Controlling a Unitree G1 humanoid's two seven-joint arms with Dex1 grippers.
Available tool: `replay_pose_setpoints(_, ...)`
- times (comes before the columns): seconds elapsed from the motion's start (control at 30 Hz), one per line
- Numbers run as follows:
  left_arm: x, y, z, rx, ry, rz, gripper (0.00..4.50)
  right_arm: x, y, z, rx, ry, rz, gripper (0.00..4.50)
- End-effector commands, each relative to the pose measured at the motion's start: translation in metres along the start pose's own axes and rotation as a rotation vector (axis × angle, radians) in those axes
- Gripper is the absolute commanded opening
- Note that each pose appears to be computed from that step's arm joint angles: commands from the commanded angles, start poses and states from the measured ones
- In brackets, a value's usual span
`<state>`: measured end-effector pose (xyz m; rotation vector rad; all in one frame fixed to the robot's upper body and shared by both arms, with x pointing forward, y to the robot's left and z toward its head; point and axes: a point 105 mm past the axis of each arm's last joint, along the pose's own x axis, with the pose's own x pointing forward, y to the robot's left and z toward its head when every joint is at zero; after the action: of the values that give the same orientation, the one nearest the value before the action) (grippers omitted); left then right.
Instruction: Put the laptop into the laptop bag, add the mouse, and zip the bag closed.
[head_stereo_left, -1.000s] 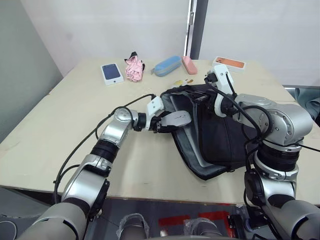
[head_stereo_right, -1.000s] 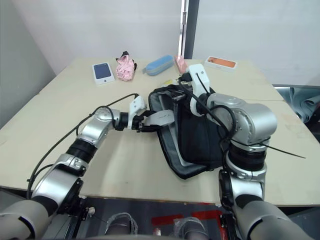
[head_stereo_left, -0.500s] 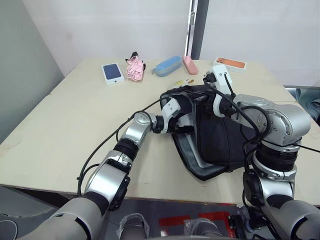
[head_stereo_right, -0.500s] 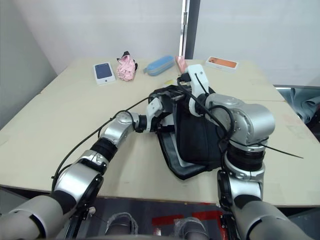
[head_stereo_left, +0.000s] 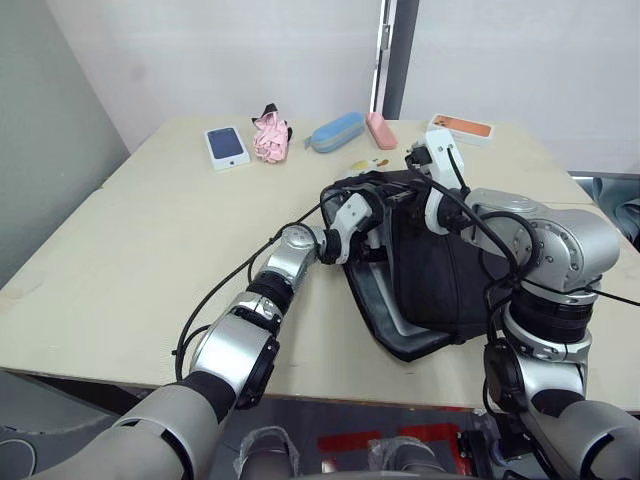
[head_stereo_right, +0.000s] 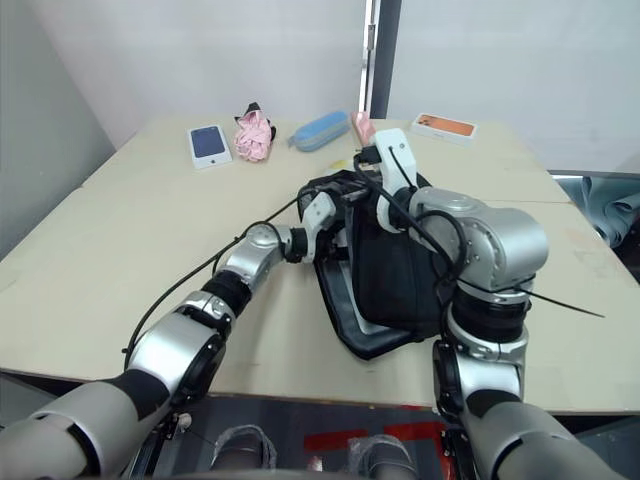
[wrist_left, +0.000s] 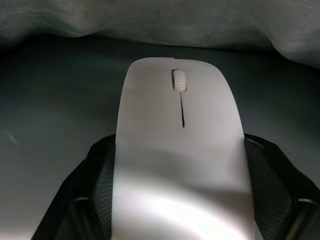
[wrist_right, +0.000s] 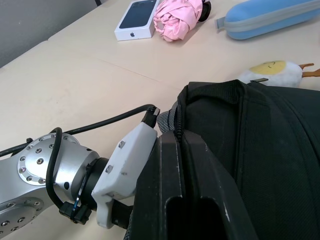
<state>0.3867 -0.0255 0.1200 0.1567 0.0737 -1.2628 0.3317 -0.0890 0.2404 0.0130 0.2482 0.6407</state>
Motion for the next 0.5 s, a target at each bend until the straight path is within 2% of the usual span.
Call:
replay_pose_setpoints(0.03, -0.002, -0.003, 0.016, 0.027, -0.069, -0.037, 4.47, -0.007, 0.010, 0.021, -0.049, -0.092, 0.026, 0.00)
replay_pose_setpoints(0.5, -0.054, 0.000, 0.046, -0.025, -0.219, -0.006, 4.47, -0.007, 0.011, 0.020, -0.046, -0.092, 0.043, 0.00)
